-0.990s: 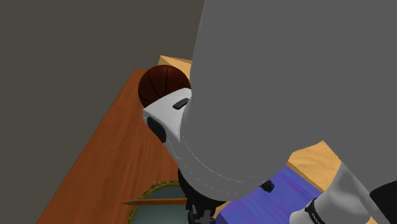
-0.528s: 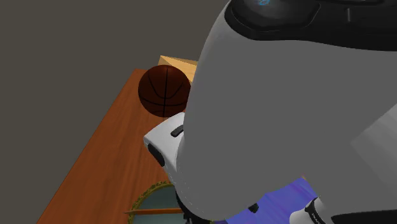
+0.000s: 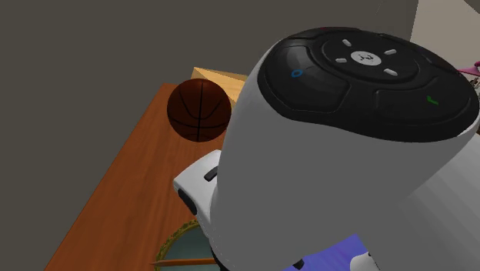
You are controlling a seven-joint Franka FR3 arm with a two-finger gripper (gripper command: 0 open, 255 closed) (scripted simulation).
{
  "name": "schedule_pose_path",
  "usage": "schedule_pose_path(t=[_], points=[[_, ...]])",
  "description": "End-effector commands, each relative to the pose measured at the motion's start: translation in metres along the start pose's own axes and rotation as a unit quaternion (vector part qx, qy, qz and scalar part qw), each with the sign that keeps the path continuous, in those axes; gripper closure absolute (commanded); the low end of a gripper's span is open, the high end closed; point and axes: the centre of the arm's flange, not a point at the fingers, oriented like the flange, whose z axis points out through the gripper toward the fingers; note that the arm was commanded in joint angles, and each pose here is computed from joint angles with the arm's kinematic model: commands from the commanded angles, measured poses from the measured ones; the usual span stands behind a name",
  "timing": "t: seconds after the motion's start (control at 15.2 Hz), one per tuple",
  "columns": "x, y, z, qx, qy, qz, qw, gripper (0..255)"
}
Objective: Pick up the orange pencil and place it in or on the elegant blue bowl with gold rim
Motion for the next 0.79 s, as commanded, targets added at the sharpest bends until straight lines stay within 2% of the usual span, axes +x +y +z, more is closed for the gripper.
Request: schedule_pose_path(t=[0.0,0.07,0.13,0.46,0.73], points=[[0.0,0.0,0.0,0.0,0.0,0.0,1.0,255],[0.0,0.0,0.0,0.0,0.0,0.0,1.0,255],[0.0,0.0,0.0,0.0,0.0,0.0,1.0,0],[0.0,0.0,0.0,0.0,0.0,0.0,1.0,0],[0.0,0.0,-0.05,0.0,0.0,0.0,1.0,0]])
